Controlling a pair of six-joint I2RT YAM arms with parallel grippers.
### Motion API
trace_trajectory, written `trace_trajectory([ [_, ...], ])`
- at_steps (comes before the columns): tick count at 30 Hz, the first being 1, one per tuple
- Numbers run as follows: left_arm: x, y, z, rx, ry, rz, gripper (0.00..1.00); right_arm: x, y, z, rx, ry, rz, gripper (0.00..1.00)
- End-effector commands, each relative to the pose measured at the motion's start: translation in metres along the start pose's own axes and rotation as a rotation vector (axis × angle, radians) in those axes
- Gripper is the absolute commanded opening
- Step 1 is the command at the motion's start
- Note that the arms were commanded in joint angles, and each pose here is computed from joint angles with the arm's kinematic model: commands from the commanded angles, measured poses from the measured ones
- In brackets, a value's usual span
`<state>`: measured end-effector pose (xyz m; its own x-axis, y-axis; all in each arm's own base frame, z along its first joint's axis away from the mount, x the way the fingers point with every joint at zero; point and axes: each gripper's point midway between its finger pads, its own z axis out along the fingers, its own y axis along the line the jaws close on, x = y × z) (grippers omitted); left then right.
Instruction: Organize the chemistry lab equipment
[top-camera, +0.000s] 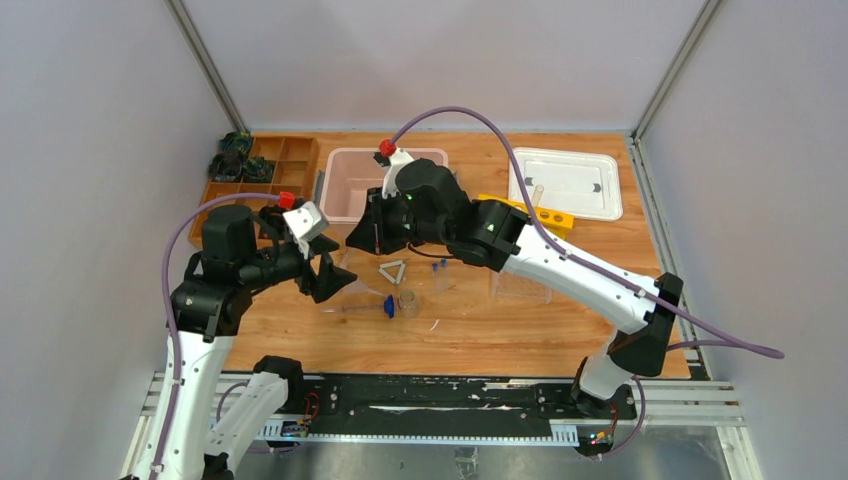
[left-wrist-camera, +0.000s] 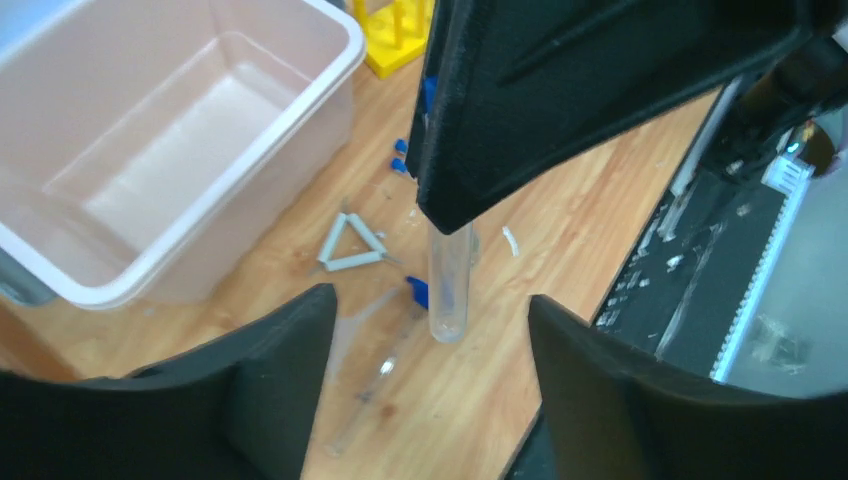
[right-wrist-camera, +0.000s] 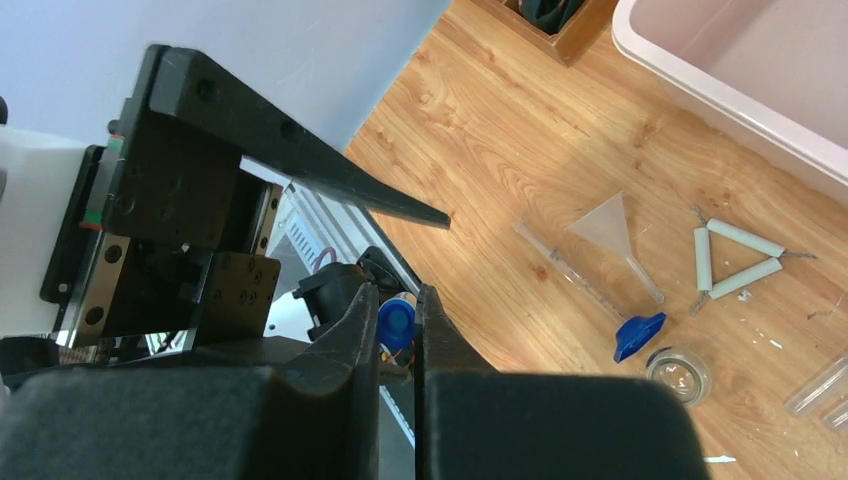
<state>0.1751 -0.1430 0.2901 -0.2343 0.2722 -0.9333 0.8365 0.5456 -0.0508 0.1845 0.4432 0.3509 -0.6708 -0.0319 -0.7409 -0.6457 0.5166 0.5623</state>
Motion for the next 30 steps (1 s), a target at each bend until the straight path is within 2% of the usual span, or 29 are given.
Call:
trace_trajectory([
  [1, -0.001, 0.007, -0.002, -0.050, 0.002, 0.010, 0.94, -0.001, -0.010, -0.016, 0.025, 0.003, -0.017, 0.00],
  [2, -0.001, 0.009, -0.003, -0.063, 0.003, 0.005, 0.99, 0.000, -0.018, -0.020, 0.047, 0.005, -0.014, 0.00],
  [3, 0.000, 0.011, -0.003, -0.075, 0.007, -0.004, 1.00, -0.001, -0.026, -0.025, 0.067, 0.002, -0.012, 0.00],
  [12, 0.012, 0.026, -0.007, -0.176, 0.068, -0.059, 1.00, 0.022, -0.147, -0.090, 0.394, -0.015, 0.021, 0.00],
  [16, 0.017, 0.026, -0.009, -0.186, 0.096, -0.083, 1.00, 0.048, -0.193, -0.125, 0.556, -0.001, -0.003, 0.00],
  [22, 0.023, 0.028, -0.009, -0.204, 0.113, -0.096, 1.00, 0.082, -0.237, -0.158, 0.729, 0.015, -0.067, 0.00],
  [30, 0.029, 0.032, -0.010, -0.219, 0.143, -0.097, 1.00, 0.107, -0.276, -0.164, 0.861, 0.006, -0.111, 0.00],
])
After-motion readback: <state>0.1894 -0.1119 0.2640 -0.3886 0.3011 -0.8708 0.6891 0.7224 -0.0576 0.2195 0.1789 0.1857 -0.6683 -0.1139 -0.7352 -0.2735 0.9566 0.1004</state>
